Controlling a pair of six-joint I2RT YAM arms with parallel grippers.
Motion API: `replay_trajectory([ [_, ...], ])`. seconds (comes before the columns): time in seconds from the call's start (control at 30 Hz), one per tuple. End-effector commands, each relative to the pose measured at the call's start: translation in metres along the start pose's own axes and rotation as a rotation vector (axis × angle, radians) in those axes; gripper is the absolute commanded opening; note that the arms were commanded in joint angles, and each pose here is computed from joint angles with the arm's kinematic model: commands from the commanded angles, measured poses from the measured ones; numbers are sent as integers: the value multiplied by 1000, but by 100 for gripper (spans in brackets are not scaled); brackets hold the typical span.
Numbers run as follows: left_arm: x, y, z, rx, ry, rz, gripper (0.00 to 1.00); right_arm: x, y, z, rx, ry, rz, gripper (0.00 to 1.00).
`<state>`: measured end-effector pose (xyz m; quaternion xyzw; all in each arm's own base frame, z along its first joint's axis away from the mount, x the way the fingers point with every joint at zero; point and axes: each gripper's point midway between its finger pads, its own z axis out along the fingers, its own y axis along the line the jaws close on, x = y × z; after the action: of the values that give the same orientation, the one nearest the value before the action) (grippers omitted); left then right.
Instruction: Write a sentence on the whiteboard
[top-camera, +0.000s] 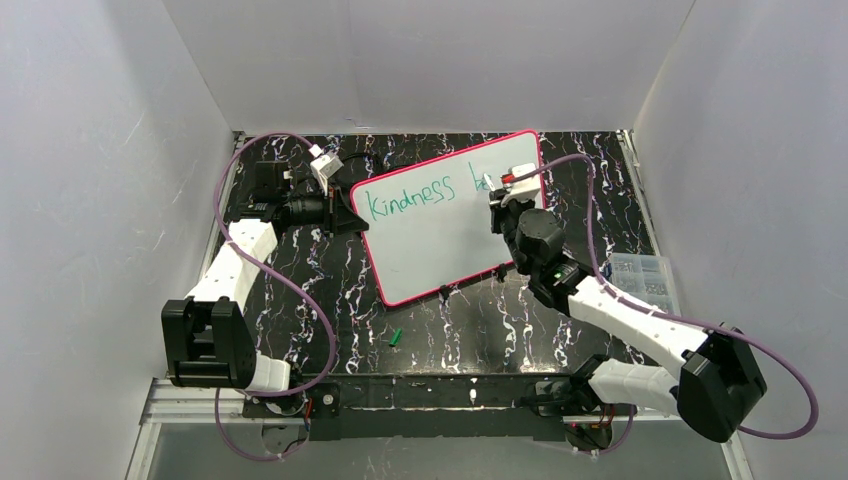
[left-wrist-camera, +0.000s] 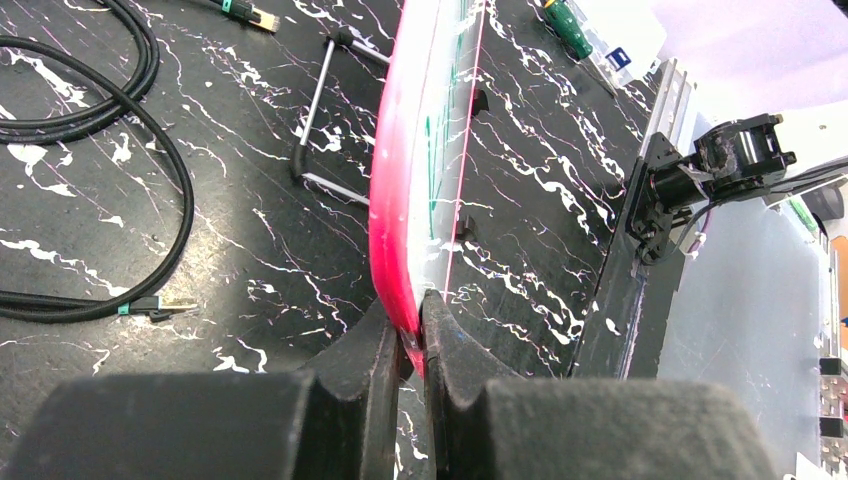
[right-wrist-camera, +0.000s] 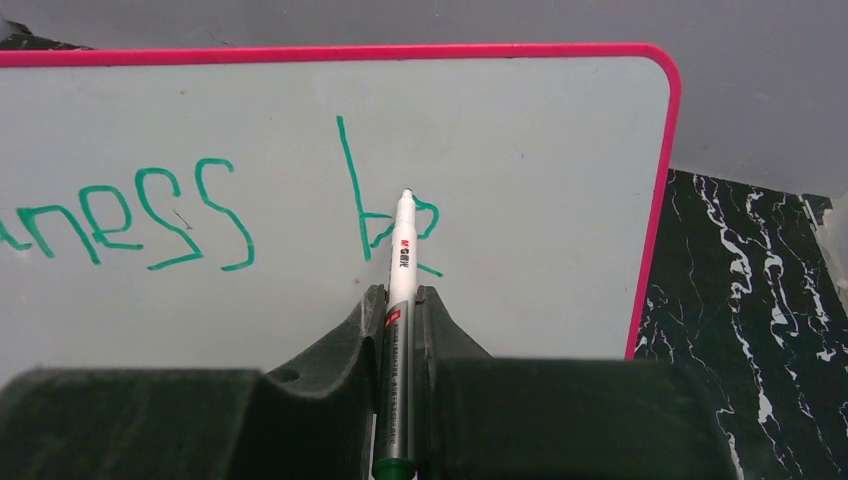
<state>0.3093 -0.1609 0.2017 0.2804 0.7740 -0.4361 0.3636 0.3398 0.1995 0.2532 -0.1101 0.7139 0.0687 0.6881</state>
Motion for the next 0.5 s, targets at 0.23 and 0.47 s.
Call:
replay_trajectory([
  [0.23, -14, 0, -8, -58, -19, 116, 0, -25, 1, -18, -102, 5, -12, 1],
  [0.47, -16, -1, -9, -59, -23, 121, 0, -26, -18, -20, -167, 18, 27, 1],
])
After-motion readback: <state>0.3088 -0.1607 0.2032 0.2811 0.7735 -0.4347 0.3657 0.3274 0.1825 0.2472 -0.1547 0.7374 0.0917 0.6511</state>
